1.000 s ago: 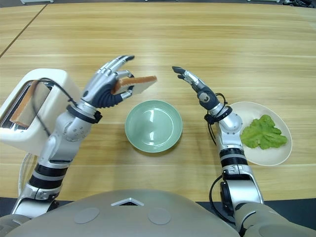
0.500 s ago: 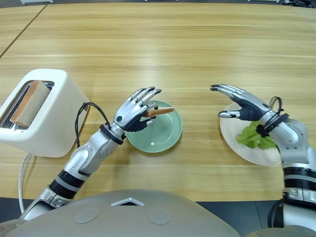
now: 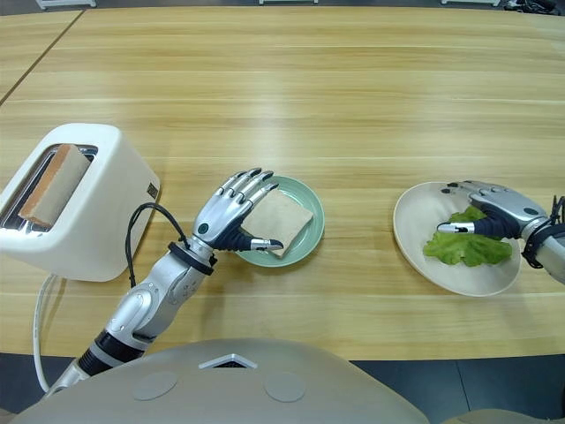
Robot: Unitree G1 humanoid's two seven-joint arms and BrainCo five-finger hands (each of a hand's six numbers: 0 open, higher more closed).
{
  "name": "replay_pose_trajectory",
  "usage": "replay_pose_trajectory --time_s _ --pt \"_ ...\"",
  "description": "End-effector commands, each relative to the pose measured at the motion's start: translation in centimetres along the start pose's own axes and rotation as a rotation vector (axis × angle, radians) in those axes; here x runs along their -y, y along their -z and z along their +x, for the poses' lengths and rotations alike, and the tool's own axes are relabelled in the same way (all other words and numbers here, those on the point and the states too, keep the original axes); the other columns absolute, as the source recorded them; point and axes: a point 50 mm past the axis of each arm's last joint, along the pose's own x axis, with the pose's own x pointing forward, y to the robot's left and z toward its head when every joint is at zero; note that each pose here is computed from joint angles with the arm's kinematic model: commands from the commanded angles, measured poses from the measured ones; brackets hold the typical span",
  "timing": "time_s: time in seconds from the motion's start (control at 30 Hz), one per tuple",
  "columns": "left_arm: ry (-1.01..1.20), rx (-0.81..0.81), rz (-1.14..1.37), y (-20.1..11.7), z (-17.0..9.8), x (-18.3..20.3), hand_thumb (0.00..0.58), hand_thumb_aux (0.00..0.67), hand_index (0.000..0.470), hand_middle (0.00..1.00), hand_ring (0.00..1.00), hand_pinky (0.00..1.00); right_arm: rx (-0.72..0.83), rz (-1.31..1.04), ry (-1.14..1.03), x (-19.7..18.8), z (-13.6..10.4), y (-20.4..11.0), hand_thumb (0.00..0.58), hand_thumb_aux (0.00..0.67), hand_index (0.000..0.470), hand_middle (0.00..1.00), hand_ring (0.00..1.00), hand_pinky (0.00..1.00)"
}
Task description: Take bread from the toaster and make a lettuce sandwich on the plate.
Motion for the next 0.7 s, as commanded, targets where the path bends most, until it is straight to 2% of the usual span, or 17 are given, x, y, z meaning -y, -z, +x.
replay_pose_trajectory --time_s 0.03,0.27,0.3,0.33,0.37,0.4,0.47,0.5,0.53,0.57,0.7 --pt "-0.026 -0.035 -0.023 0.6 -0.4 -0.9 0.0 0.0 0.0 0.0 0.0 0.0 -0.069 -0.063 -0.079 -0.4 -1.1 1.4 0.0 0.0 0.0 0.0 0.0 0.0" --pt "-0.083 -0.086 -0.142 1.3 -1.1 -2.2 0.0 0.0 0.0 0.0 0.0 0.0 -0.065 -0.086 -0.16 -1.8 -0.8 1.1 0.0 0.0 0.0 0.0 0.0 0.0" --pt "-0.087 -0.091 -0.15 1.5 -1.1 -2.3 0.0 0.0 0.0 0.0 0.0 0.0 -0.066 -0.086 -0.165 -1.9 -0.8 1.1 0.071 0.042 0.029 0.0 0.0 0.0" --pt "-0.093 -0.097 -0.164 1.6 -1.2 -2.4 0.0 0.0 0.0 0.0 0.0 0.0 -0.066 -0.087 -0.167 -2.0 -0.7 1.0 0.275 0.184 0.129 0.0 0.0 0.0" --pt "-0.099 -0.102 -0.177 1.8 -1.3 -2.6 0.0 0.0 0.0 0.0 0.0 0.0 -0.061 -0.086 -0.169 -2.2 -0.5 0.9 0.449 0.352 0.247 0.0 0.0 0.0" --pt "-0.105 -0.108 -0.189 1.9 -1.4 -2.7 0.0 0.0 0.0 0.0 0.0 0.0 -0.054 -0.087 -0.169 -2.3 -0.3 0.7 0.509 0.436 0.306 0.0 0.0 0.0" --pt "-0.112 -0.117 -0.197 2.2 -1.5 -3.0 0.0 0.0 0.0 0.0 0.0 0.0 -0.035 -0.09 -0.162 -2.4 0.1 0.3 0.558 0.539 0.378 0.0 0.0 0.0" --pt "-0.114 -0.12 -0.199 2.3 -1.6 -3.1 0.0 0.0 0.0 0.0 0.0 0.0 -0.026 -0.092 -0.159 -2.4 0.3 0.1 0.568 0.575 0.404 0.0 0.0 0.0" --pt "-0.115 -0.124 -0.203 2.4 -1.7 -3.1 0.0 0.0 0.0 0.0 0.0 0.0 -0.017 -0.092 -0.154 -2.5 0.4 -0.1 0.579 0.641 0.45 0.0 0.0 0.0" --pt "-0.116 -0.127 -0.207 2.5 -1.7 -3.1 0.0 0.0 0.0 0.0 0.0 0.0 -0.009 -0.093 -0.148 -2.4 0.5 -0.3 0.58 0.67 0.47 0.0 0.0 0.0" --pt "-0.121 -0.136 -0.213 2.7 -1.8 -3.2 0.0 0.0 0.0 0.0 0.0 0.0 0.039 -0.094 -0.081 -1.8 1.1 -1.1 0.58 0.67 0.47 0.0 0.0 0.0"
